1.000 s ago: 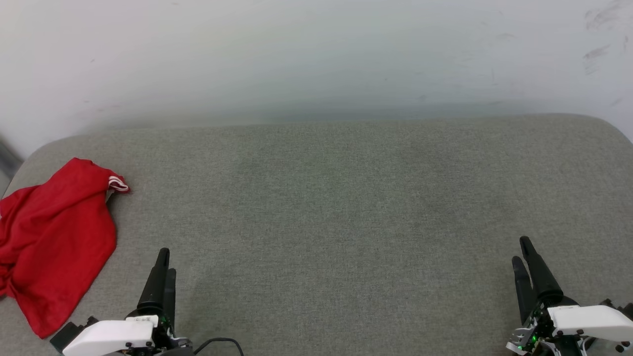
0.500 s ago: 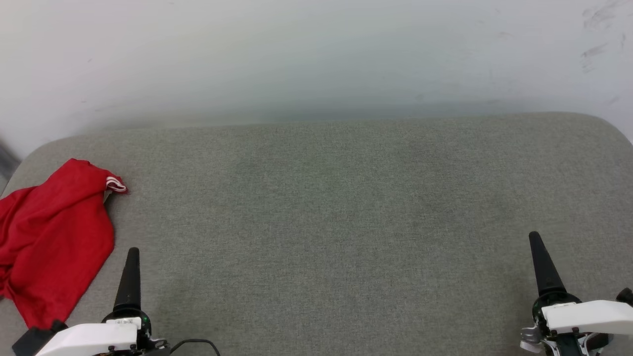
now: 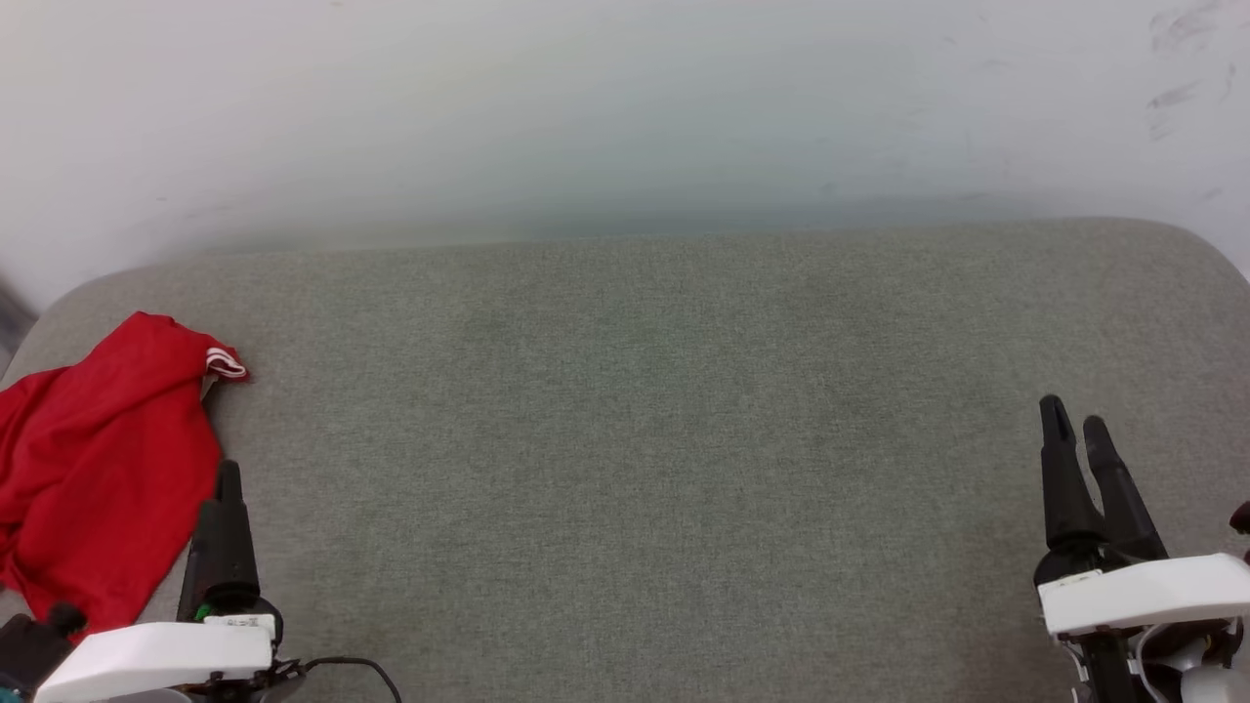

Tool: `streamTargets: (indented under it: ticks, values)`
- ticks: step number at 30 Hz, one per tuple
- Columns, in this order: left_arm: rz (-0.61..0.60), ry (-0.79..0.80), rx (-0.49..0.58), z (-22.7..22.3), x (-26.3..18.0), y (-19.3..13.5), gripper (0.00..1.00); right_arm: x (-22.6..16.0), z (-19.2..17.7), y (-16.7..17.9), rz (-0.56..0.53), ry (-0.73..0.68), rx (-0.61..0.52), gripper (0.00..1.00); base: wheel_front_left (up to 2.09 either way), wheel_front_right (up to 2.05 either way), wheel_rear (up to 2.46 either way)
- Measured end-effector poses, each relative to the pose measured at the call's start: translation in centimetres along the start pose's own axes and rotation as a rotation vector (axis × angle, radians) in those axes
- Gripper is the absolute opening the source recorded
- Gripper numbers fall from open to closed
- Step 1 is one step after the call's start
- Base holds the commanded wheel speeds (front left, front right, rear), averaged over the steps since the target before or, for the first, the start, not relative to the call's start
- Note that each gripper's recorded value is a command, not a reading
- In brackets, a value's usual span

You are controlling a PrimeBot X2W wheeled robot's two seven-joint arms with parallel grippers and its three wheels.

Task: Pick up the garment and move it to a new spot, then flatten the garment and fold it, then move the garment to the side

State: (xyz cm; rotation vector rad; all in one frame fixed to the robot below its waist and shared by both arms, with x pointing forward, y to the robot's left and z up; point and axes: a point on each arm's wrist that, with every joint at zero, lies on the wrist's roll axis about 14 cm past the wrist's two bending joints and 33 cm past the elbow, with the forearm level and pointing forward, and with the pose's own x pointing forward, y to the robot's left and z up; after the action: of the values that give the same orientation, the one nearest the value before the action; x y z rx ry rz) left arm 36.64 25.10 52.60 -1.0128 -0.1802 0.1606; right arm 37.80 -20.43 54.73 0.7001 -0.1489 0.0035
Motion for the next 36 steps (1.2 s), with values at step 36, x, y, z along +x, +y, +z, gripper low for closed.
streamTargets:
  ticks: [36]
  values:
    - [-0.265, 0.127, 0.852, -8.3, -2.4, -6.9, 1.0, -0.6, -1.1, 3.1, 0.143, -0.007, -0.605, 1.0, 0.0, 0.0, 0.0]
